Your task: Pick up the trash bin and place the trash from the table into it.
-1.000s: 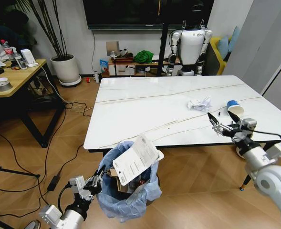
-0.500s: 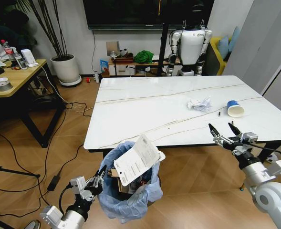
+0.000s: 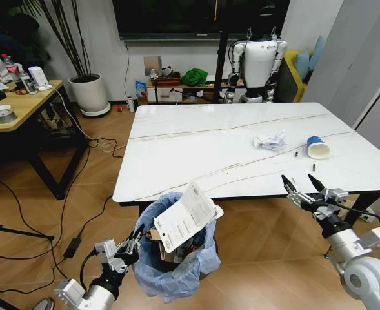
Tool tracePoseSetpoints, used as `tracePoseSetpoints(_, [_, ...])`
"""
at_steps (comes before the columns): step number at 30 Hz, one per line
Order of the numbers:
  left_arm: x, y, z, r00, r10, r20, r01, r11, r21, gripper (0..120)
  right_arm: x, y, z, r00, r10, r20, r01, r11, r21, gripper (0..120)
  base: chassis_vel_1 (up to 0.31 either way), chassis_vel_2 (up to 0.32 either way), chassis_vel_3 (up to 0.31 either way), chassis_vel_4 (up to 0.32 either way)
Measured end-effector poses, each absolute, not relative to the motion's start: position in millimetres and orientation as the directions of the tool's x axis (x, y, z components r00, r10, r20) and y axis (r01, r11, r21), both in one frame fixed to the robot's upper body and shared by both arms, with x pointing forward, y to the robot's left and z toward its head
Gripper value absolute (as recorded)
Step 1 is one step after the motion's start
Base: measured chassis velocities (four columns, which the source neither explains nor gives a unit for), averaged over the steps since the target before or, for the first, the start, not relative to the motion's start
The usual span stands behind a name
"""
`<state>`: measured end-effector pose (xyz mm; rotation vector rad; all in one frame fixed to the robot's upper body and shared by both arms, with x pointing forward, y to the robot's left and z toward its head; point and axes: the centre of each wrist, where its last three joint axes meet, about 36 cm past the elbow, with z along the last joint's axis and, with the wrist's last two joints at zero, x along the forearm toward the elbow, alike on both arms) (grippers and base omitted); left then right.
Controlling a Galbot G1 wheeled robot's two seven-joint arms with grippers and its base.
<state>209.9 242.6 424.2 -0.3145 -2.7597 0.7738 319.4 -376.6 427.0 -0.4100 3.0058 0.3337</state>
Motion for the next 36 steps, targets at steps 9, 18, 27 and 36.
tracePoseSetpoints(9, [209.1,241.6,423.8,-0.944,0.274,0.187,0.135,0.833,-0.537,0,316.1,-379.8,425.9,-0.961,-0.255,-0.111,-0.273,0.941,0.2,100,-0.02,-0.022,0.016,0.016])
tracePoseSetpoints(18, [208.9,242.1,423.0,-0.943,0.272,0.189,0.133,0.834,-0.536,0,313.6,-382.0,422.0,-0.961,-0.258,-0.101,-0.274,0.94,0.202,100,-0.035,-0.031,0.029,0.033])
tracePoseSetpoints(27, [208.0,242.9,419.9,-0.943,0.269,0.198,0.126,0.836,-0.535,0,311.9,-382.1,416.5,-0.961,-0.261,-0.089,-0.274,0.939,0.209,100,-0.075,-0.073,0.077,0.081])
tracePoseSetpoints(36, [208.4,243.8,420.6,-0.943,0.268,0.197,0.126,0.837,-0.533,0,312.7,-380.6,413.2,-0.961,-0.264,-0.086,-0.277,0.937,0.214,100,-0.084,-0.085,0.076,0.094])
